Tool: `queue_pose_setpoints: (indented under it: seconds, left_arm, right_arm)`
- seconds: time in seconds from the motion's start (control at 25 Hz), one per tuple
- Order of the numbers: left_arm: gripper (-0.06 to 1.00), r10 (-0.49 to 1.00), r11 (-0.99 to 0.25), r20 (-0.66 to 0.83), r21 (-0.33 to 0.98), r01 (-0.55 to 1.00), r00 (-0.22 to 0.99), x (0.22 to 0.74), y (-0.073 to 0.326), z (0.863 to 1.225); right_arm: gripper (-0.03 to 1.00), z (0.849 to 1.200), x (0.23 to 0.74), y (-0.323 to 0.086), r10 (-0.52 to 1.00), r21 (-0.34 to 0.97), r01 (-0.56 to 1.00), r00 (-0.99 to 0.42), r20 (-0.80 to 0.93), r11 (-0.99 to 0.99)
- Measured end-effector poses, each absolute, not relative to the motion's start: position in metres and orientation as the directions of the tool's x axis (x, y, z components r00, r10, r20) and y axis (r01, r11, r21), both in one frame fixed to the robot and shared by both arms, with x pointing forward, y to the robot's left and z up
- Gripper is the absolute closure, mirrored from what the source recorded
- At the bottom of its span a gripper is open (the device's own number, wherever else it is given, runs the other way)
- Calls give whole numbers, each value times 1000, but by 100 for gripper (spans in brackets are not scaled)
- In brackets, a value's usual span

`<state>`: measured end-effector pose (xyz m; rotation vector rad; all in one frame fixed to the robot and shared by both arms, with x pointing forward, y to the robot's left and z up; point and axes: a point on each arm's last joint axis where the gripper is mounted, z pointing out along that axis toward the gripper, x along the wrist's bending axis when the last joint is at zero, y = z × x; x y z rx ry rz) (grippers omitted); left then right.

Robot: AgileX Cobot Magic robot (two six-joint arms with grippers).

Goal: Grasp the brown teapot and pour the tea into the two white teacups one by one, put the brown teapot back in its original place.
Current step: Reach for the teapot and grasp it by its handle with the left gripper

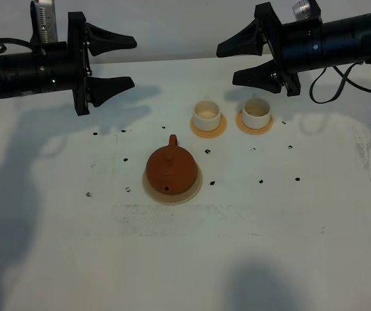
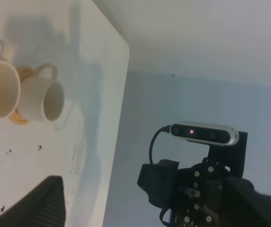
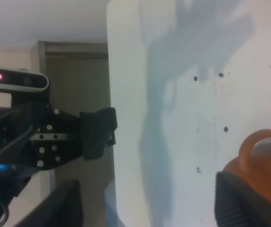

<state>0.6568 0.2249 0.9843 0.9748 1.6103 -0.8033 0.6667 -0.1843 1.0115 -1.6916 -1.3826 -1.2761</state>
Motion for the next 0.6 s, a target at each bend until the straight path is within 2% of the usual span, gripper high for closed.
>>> queue_pose_setpoints:
  seconds: [0.6]
  left_arm:
    - [28, 198, 440, -973, -23, 898, -122, 657, 225, 984]
  right_arm:
    - [37, 1011, 667, -184, 378, 129, 954, -17, 926, -271]
